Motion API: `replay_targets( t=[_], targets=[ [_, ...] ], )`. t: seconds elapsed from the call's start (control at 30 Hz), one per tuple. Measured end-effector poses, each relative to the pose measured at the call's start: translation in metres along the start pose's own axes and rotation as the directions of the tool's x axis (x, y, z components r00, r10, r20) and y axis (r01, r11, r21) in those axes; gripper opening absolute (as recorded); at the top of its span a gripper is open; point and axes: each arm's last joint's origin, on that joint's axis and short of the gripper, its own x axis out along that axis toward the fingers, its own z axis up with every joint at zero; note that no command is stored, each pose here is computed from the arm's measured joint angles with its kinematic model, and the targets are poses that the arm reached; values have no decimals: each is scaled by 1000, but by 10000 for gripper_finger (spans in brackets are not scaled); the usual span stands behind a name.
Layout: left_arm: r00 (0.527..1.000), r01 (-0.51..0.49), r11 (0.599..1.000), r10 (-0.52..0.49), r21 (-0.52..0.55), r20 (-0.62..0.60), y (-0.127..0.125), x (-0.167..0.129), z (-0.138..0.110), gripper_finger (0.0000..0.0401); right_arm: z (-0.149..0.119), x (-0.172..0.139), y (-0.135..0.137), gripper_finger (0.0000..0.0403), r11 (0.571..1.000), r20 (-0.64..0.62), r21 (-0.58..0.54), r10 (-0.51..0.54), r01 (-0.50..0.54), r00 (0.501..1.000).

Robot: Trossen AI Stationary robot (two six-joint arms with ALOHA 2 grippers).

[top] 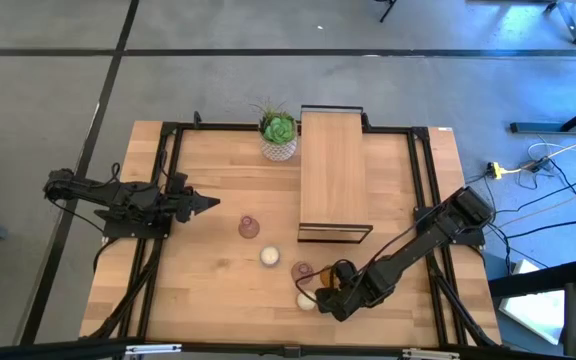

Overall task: Pick & Place candle stick holders
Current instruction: Put the bottom patterned blue scented candle on the shelf

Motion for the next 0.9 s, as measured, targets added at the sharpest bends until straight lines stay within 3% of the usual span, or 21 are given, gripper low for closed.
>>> replay_targets(
  t=[0.7, 0.9],
  targets=[
    [1000, 1, 1000, -1, -7, -2, 0, 0, 0, 6, -3, 0, -9, 137, 997, 7, 29, -78, 78, 997],
    [1000, 2, 1000, -2, -7, -3, 0, 0, 0, 6, -1, 0, -12, 118, 993, 18, 54, -104, 103, 994]
  ],
)
